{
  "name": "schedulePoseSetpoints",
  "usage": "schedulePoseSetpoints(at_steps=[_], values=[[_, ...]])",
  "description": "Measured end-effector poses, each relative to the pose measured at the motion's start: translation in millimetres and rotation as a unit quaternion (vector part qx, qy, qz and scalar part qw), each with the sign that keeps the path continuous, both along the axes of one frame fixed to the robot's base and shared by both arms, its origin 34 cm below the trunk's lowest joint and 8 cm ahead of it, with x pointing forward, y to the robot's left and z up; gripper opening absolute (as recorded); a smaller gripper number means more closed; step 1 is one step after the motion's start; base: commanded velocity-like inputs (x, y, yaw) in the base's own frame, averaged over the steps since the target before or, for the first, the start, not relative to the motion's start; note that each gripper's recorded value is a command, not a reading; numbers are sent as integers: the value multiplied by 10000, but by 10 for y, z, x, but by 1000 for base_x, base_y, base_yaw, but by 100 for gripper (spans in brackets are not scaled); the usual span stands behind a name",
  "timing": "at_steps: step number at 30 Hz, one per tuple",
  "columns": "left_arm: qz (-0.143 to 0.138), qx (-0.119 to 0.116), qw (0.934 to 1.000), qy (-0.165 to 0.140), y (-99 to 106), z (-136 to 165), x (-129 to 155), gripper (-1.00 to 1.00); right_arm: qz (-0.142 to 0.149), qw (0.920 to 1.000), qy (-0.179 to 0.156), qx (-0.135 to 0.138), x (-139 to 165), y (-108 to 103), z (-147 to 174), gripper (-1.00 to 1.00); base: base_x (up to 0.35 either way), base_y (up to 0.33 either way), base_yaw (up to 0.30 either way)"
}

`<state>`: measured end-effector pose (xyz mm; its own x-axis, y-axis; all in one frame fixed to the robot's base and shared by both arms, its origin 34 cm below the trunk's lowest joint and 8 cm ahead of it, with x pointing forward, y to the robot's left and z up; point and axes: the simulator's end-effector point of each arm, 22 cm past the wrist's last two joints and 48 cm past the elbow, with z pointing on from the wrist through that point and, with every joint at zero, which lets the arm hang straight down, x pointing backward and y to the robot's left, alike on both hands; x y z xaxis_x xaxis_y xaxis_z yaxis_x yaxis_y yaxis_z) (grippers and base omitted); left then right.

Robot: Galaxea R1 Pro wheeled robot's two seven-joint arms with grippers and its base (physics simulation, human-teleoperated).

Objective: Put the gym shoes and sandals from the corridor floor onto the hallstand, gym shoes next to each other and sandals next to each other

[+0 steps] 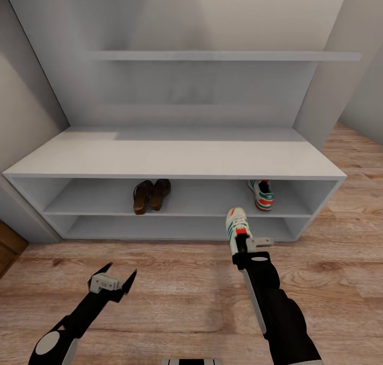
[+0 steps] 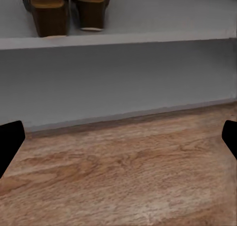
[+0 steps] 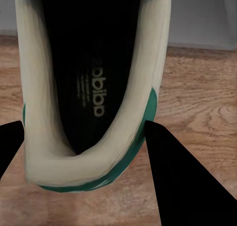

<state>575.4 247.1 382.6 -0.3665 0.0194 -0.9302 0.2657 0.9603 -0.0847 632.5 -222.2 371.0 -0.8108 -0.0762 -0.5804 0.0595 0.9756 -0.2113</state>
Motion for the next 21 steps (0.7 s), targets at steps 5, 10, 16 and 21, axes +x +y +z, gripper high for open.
schedulePoseSetpoints(at_steps=[5,10,16,21], values=[[-252,-225,9989,-338,-149,322,53,100,-2,10000,-39,3,19,0,19,-100,0,0,0],[-367,-295,9977,-486,-212,462,66,100,-4,10000,-56,5,29,-1,28,-100,0,0,0],[-538,-295,9962,-622,-317,575,67,100,-11,10000,-78,1,44,-7,46,-100,0,0,0],[-754,-257,9948,-629,-477,579,37,100,-15,10000,-91,1,52,-10,56,-100,0,0,0]])
